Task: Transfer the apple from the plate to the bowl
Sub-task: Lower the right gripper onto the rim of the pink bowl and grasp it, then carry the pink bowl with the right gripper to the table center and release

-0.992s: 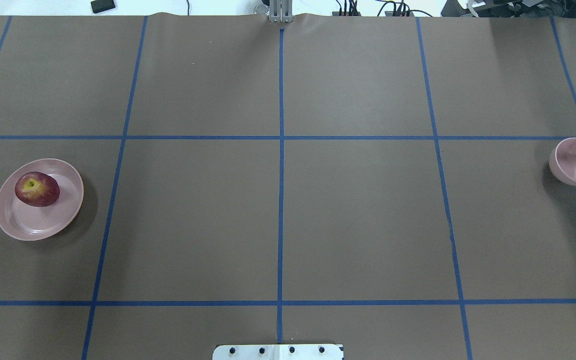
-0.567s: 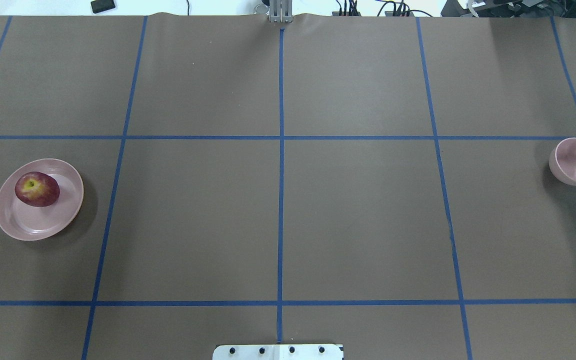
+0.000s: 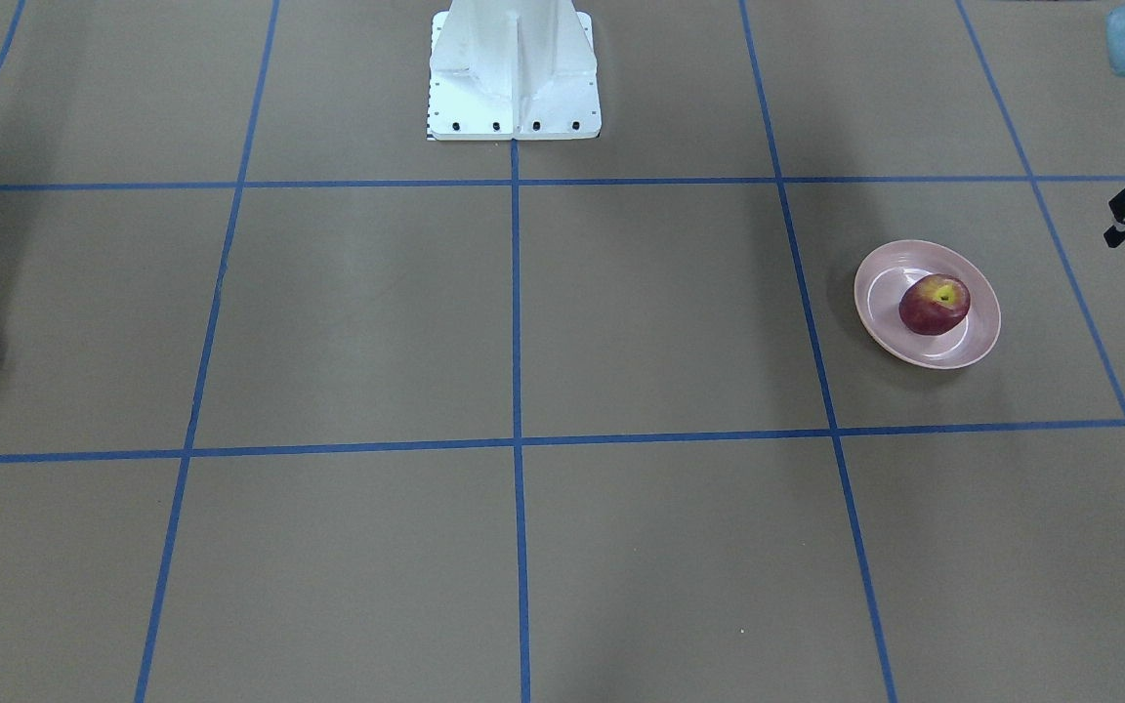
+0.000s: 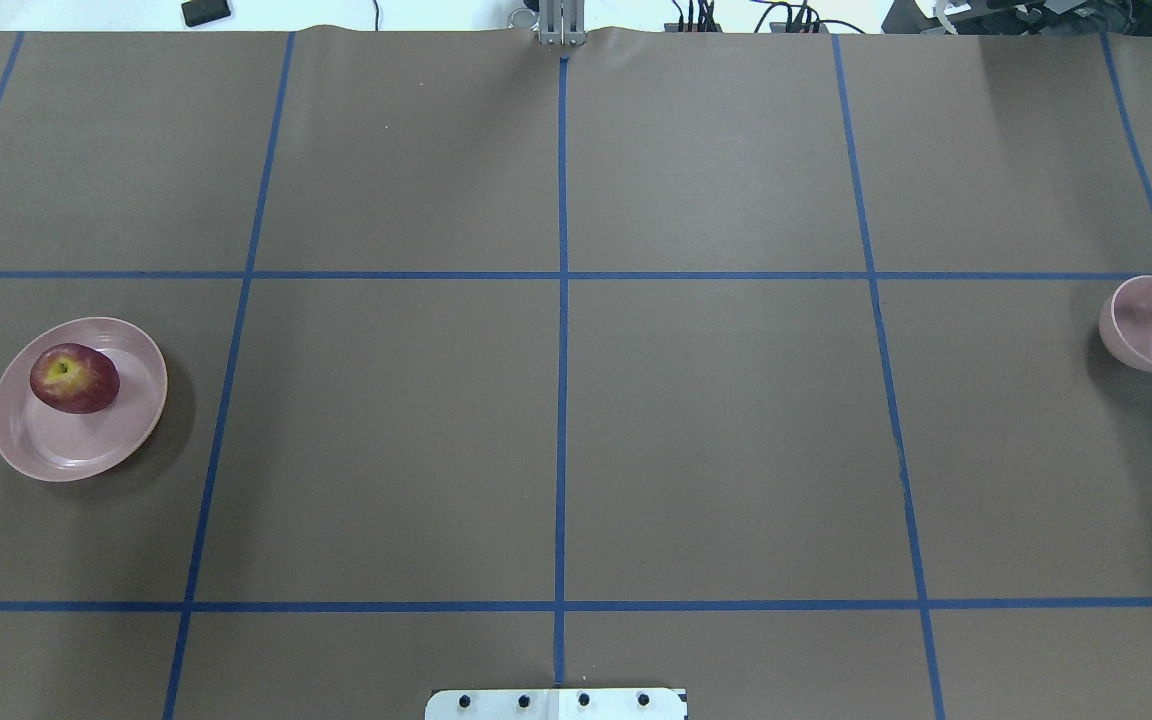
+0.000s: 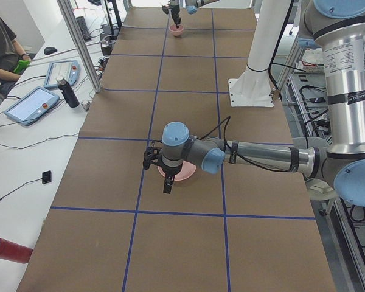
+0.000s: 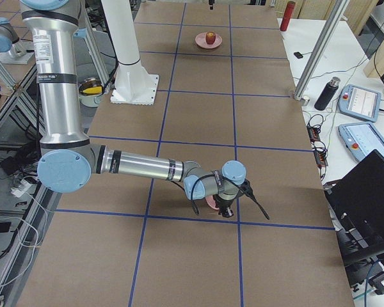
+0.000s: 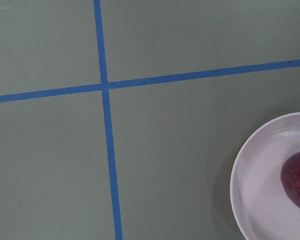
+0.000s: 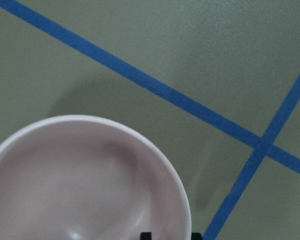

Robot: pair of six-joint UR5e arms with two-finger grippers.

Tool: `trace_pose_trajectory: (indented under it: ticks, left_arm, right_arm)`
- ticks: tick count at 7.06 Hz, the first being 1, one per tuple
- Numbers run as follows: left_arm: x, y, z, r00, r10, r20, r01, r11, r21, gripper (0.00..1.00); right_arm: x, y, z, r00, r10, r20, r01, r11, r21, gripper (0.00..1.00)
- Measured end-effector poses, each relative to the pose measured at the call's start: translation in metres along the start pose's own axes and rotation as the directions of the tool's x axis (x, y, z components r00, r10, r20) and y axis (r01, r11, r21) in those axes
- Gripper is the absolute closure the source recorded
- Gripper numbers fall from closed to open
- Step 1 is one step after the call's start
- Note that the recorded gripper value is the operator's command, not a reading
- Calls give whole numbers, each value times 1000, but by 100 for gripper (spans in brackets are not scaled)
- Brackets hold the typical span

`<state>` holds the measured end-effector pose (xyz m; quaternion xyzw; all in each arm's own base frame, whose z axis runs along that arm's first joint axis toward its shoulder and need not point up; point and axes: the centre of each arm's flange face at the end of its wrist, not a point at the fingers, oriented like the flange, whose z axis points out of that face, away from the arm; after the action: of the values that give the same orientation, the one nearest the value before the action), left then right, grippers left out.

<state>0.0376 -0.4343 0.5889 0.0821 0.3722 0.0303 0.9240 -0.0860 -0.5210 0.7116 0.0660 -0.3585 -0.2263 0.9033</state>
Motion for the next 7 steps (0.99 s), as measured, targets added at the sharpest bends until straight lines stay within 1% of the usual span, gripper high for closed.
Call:
trace_pose_trajectory:
  ticks: [1,2,3,4,5,6,7]
  left_arm:
    - [0,-1,0,1000,1,0,-1,1000,1,2]
    - [1,-2,0,1000,2,-1,-2,1000,2,2]
    - [1,-3,0,1000,2,-3,-2,1000,1,2]
    - [1,-2,1,1000,1,-6,-1,1000,-1,2]
    - [3,-5,0,1000,4,-8,-4,1000,2,2]
    - [7,-12,-2,1000,3,-13,-3,1000,9,2]
    - [15,-22,-5,1000,-11,-20,12,1000,19,2]
  right_arm:
    - [-4,-4,-7,1000,19,7,-19,1000,14,100]
    - [-14,-14,-26,998,47,37,-49,998,47,100]
    - [-40,-29,-53,990,112,80,-118,990,81,100]
    - [-85,-51,-73,975,187,116,-198,975,96,100]
    - [-146,-85,-83,956,251,155,-267,959,94,100]
    - [-217,-130,-86,933,307,187,-327,941,86,100]
    - [-308,-176,-80,906,369,208,-392,916,80,100]
